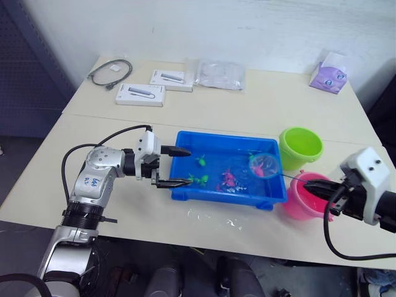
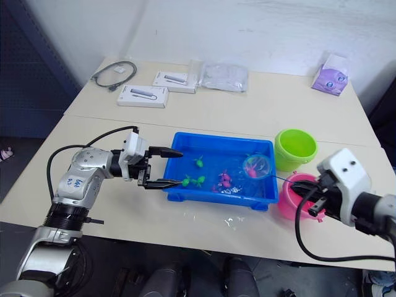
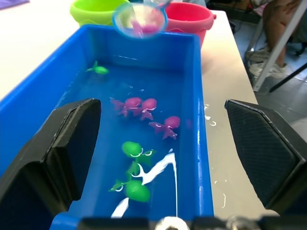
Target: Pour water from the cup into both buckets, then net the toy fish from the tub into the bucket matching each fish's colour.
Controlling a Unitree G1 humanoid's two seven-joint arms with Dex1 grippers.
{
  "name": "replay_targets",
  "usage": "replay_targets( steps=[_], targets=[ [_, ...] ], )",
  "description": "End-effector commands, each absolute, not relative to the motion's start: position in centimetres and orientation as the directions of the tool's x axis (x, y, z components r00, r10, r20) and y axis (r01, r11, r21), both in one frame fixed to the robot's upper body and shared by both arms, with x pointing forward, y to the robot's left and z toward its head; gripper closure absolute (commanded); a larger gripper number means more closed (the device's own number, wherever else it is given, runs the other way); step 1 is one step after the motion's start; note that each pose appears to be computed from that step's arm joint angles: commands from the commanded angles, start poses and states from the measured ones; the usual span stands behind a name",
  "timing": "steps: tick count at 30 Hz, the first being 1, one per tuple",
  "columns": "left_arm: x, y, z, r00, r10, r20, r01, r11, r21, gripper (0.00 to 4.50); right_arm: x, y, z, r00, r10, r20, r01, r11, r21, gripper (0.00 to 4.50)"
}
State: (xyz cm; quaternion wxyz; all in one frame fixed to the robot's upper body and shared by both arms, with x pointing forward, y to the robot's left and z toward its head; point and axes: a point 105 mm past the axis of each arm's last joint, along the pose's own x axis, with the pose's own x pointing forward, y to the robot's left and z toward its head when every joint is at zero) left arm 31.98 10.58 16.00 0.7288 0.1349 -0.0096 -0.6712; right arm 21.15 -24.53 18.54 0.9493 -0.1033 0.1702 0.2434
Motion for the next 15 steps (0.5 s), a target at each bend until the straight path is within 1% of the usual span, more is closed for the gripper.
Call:
replay_targets(
  steps=[1, 2, 7, 11, 13, 14, 15],
  targets=[
    [32.0, 9.9, 16.8, 0.058, -0.986, -0.157, 0.97, 0.019, 0.242, 0.06, 19.3, -25.7, 19.8, 0.887, 0.36, -0.288, -0.422, 0.885, -0.197, 4.5],
    [32.1, 9.8, 16.8, 0.052, -0.986, -0.156, 0.97, 0.013, 0.241, 0.06, 18.9, -25.8, 19.8, 0.895, 0.362, -0.263, -0.418, 0.886, -0.202, 4.5],
    [32.2, 8.9, 16.5, 0.007, -0.988, -0.156, 0.975, -0.028, 0.222, 0.06, 16.6, -27.2, 19.6, 0.951, 0.276, -0.135, -0.304, 0.912, -0.276, 4.5],
    [32.3, 8.0, 16.5, -0.017, -0.989, -0.146, 0.974, -0.05, 0.222, 0.06, 15.0, -29.0, 18.2, 0.98, 0.174, -0.094, -0.197, 0.905, -0.378, 4.5],
    [32.3, 7.7, 16.6, -0.026, -0.99, -0.138, 0.973, -0.056, 0.223, 0.06, 14.5, -30.2, 17.2, 0.991, 0.104, -0.079, -0.128, 0.892, -0.433, 4.5],
    [32.3, 7.7, 16.6, -0.029, -0.99, -0.136, 0.973, -0.059, 0.223, 0.06, 14.3, -30.5, 16.8, 0.993, 0.083, -0.081, -0.111, 0.884, -0.453, 4.5],
    [32.3, 7.6, 16.6, -0.031, -0.991, -0.134, 0.973, -0.061, 0.222, 0.06, 14.2, -30.6, 16.4, 0.993, 0.082, -0.083, -0.113, 0.851, -0.512, 4.5]
  ],
)
